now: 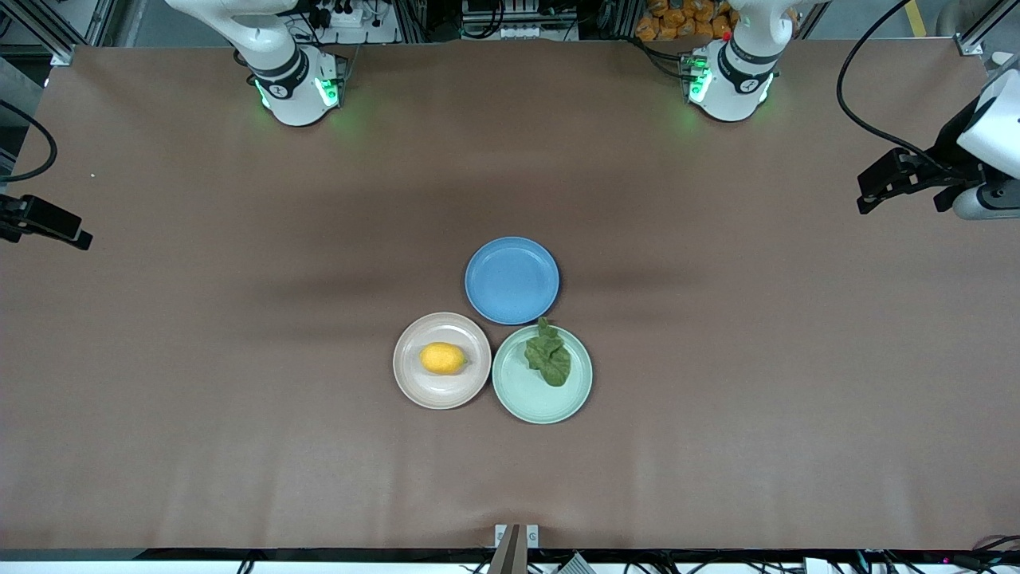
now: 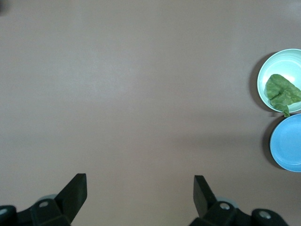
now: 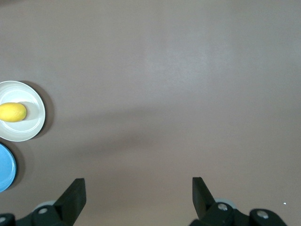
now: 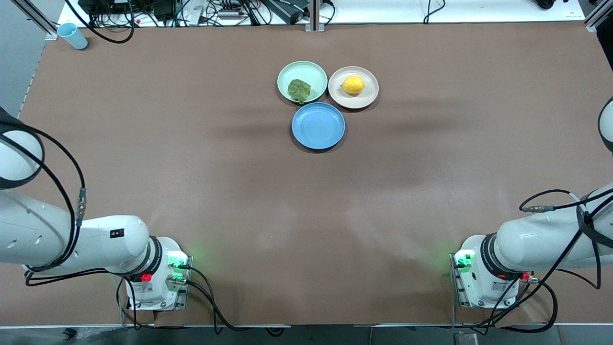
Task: Pick lemon and lettuce from plates
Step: 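Move the left gripper over the lettuce while the right gripper reaches forward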
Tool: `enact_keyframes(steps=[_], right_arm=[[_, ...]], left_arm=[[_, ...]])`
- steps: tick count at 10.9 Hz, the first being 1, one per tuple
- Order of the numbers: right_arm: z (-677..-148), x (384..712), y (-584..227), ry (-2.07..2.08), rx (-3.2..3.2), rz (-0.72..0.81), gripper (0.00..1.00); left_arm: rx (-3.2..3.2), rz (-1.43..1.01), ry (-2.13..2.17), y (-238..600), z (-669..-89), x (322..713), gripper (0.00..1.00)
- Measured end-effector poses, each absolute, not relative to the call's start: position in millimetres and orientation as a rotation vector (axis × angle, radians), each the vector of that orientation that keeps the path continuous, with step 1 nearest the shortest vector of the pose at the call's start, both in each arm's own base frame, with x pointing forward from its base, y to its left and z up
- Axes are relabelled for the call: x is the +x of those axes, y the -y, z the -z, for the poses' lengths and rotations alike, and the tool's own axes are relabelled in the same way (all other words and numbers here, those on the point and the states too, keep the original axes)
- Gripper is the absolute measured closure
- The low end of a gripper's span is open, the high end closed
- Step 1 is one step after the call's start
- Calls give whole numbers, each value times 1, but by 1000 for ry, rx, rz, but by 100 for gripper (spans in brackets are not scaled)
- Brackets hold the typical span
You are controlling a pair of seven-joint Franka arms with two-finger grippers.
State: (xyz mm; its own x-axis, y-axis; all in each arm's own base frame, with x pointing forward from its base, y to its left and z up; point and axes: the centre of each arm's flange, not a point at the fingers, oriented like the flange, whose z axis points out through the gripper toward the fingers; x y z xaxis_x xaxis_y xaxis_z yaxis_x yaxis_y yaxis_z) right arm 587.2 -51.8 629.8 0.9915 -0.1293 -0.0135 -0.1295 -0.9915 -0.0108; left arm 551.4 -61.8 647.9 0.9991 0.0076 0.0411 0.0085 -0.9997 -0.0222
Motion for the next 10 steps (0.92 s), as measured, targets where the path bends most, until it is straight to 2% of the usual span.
enact_keyframes(steps=[7, 10], right_arm=[[-630, 587, 52, -203, -3123, -21, 0], [-629, 587, 52, -204, -3123, -23, 0]], left_arm=[[-3188, 44, 35, 60, -646, 552, 0], [-3221, 28, -38, 88, -634, 556, 0]])
